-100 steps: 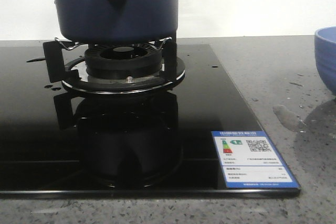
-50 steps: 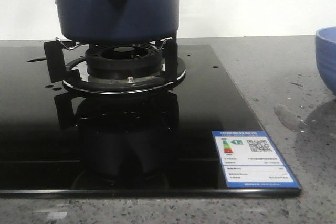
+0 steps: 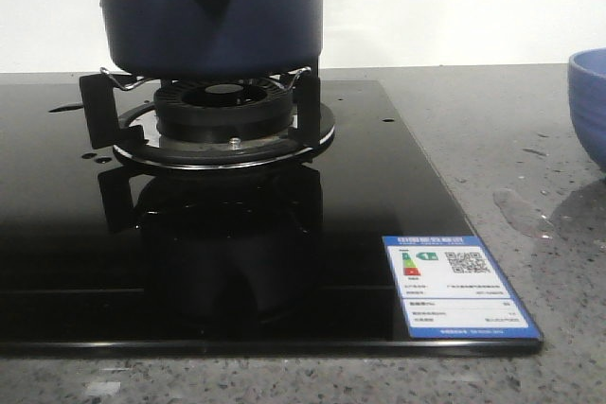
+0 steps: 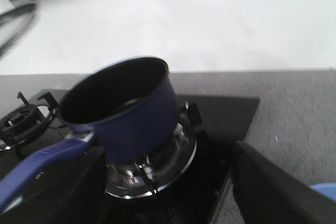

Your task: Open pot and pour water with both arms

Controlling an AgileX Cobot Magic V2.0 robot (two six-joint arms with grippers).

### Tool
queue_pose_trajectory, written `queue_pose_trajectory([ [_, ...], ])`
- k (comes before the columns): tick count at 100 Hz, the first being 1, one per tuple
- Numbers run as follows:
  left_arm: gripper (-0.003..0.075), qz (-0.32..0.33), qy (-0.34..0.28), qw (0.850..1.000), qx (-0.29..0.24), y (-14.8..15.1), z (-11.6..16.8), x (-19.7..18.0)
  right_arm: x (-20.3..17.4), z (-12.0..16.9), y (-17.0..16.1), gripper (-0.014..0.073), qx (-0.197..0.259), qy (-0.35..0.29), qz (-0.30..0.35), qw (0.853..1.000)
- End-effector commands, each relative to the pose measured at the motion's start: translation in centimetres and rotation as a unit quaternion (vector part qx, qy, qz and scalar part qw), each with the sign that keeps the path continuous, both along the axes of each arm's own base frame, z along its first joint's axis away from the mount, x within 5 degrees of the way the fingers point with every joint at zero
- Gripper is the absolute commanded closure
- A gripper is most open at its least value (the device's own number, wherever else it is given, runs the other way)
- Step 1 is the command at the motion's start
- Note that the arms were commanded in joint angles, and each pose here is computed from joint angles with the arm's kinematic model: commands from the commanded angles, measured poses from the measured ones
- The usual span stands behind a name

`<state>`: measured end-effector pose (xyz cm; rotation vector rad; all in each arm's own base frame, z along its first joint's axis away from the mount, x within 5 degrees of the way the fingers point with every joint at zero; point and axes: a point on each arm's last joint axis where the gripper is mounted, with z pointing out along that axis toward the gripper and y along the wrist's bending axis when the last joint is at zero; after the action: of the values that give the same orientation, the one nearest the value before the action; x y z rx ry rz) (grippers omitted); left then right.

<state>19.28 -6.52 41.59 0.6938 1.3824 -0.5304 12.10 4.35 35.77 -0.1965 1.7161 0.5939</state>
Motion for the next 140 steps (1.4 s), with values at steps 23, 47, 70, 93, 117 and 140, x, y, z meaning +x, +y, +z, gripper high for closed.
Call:
queue_pose_trajectory([
  [23, 0.0395, 0.059, -0.016, 0.997, -0.043, 0.0, -1.1, -5.0, 4.0, 1.0, -1.9, 0.0146, -0.025, 0.090, -0.072, 0.993],
  [47, 0.0395, 0.079, -0.038, 0.995, -0.057, 0.3, -0.8, -7.0, 5.5, 0.2, -5.4, 0.0146, -0.044, 0.330, -0.146, 0.932],
  [70, 0.0395, 0.052, -0.035, 0.996, -0.064, -0.3, -0.8, -7.5, 7.6, -2.6, -7.6, 0.0146, -0.047, 0.419, -0.176, 0.889],
  [93, 0.0395, 0.045, -0.033, 0.996, -0.065, -0.6, -0.8, -7.6, 8.1, -2.7, -8.2, 0.0146, -0.046, 0.410, -0.192, 0.890],
  [117, 0.0395, 0.054, -0.030, 0.996, -0.068, -0.6, -0.8, -7.5, 7.5, -0.6, -7.8, 0.0146, -0.039, 0.373, -0.193, 0.907],
  [140, 0.0395, 0.054, -0.030, 0.996, -0.068, -0.6, -0.8, -7.5, 6.8, 0.2, -8.0, 0.0146, -0.068, 0.373, -0.198, 0.904],
])
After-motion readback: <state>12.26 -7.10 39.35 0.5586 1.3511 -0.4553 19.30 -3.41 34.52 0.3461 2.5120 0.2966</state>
